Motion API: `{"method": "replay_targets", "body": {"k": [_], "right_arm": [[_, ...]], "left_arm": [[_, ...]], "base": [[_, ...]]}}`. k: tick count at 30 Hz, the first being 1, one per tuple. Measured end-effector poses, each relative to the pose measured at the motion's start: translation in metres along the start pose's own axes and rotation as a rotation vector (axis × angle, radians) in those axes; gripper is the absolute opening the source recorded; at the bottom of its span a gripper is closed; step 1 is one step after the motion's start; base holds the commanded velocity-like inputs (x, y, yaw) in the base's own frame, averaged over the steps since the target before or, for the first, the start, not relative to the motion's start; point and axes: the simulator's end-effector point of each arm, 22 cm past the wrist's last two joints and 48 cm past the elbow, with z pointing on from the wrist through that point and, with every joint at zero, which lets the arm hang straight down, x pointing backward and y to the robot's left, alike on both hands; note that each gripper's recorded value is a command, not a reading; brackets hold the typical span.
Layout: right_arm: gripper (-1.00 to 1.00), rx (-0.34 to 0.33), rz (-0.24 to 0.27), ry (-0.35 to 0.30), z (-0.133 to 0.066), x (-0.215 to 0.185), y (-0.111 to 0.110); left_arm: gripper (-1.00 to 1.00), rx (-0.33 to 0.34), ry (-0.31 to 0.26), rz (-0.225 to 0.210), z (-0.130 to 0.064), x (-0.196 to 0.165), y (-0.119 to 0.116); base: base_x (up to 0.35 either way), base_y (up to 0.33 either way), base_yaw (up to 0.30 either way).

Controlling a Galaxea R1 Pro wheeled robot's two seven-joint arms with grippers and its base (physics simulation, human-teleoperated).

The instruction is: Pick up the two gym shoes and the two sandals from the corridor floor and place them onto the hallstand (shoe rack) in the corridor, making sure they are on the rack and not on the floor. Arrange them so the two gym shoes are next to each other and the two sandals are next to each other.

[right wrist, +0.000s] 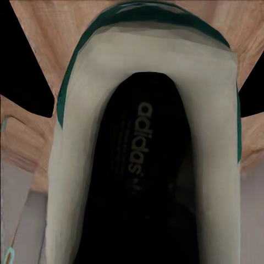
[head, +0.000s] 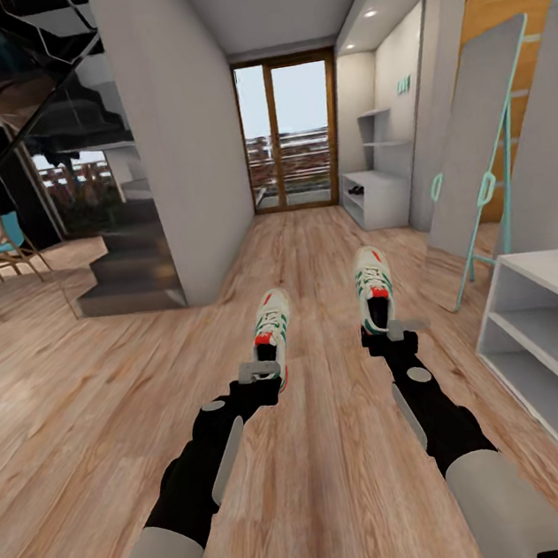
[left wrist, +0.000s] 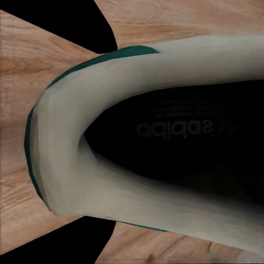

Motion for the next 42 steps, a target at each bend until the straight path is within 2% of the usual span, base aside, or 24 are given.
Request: {"method": "replay_targets", "body": {"k": [7, 42], "right_arm": [[-1.00, -0.001, -0.002, -0.001, 0.000, 0.000, 0.001], [-1.00, -0.002, -0.005, 0.016, 0.003, 0.011, 0.001]], "left_arm": [[-1.00, 0.000, 0.000, 0.000, 0.000, 0.000, 0.000], [-1.00, -0.002, 0.015, -0.005, 0.005, 0.009, 0.002]], "base": [[0.343, 0.000, -0.143], [0.343, 0.000, -0.001]]}}
